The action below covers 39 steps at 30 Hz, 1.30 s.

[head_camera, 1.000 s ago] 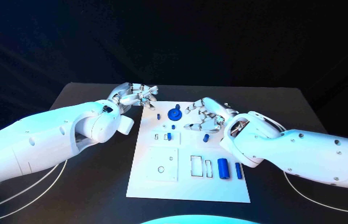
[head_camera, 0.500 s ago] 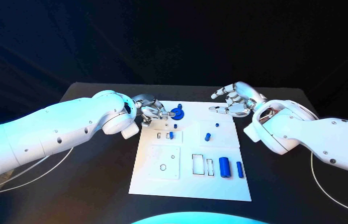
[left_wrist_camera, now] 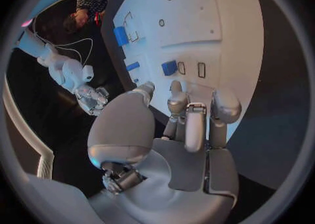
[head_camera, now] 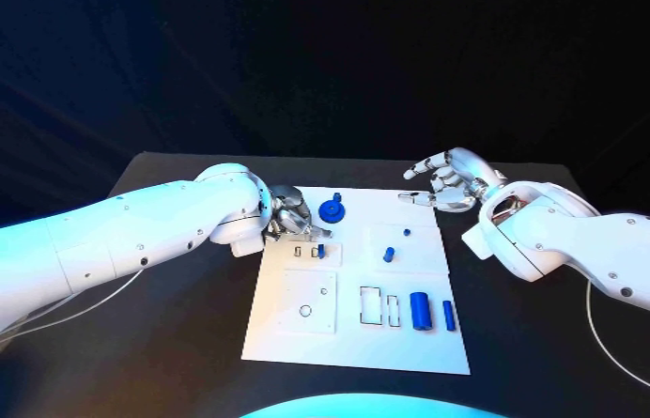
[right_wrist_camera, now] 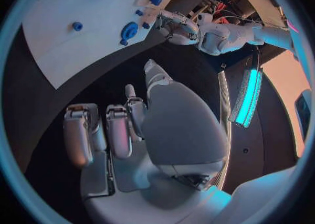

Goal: Assemble the parts on the task board

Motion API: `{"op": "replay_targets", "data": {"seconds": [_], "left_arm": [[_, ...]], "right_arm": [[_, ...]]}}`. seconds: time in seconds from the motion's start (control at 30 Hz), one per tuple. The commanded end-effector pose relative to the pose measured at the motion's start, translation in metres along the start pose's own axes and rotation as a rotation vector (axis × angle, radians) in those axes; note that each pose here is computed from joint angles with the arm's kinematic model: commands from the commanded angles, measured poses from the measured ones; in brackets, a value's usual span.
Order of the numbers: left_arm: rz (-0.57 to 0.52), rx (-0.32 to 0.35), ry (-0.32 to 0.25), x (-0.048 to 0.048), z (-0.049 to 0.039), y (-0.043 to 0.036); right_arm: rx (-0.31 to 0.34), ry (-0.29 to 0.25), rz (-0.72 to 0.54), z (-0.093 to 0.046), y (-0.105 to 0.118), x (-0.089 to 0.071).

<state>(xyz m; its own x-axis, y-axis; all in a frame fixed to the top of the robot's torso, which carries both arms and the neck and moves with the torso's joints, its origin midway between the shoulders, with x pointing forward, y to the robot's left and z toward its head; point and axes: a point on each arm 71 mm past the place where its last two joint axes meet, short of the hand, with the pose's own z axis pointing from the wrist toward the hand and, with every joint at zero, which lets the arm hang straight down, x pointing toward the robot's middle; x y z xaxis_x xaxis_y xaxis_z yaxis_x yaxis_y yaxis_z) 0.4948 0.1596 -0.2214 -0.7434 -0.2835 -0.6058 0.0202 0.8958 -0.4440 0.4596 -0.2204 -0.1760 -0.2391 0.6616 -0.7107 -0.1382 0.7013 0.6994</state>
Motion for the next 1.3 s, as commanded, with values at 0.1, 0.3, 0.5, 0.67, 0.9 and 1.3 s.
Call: {"op": "replay_targets", "data": {"seconds": [0.1,0.3,0.5,0.67,0.9,1.3], "left_arm": [[0.090,-0.041,0.044,0.0017,0.0032,-0.0041],[0.102,-0.042,0.070,0.0059,0.0076,-0.0079],[0.107,-0.049,0.083,0.0088,0.0115,-0.0084],[0.103,-0.051,0.088,0.0099,0.0136,-0.0086],[0.089,-0.047,0.093,0.0112,0.0150,-0.0099],[0.072,-0.038,0.103,0.0130,0.0154,-0.0124]], "right_arm": [[-0.007,0.013,-0.003,0.001,0.001,0.001],[-0.004,0.013,-0.008,0.002,0.000,0.000],[-0.001,0.014,-0.010,0.002,0.000,0.000],[0.001,0.015,-0.011,0.003,-0.001,0.000],[0.004,0.017,-0.012,0.004,-0.001,0.000],[0.011,0.025,-0.014,0.006,0.000,0.002]]}}
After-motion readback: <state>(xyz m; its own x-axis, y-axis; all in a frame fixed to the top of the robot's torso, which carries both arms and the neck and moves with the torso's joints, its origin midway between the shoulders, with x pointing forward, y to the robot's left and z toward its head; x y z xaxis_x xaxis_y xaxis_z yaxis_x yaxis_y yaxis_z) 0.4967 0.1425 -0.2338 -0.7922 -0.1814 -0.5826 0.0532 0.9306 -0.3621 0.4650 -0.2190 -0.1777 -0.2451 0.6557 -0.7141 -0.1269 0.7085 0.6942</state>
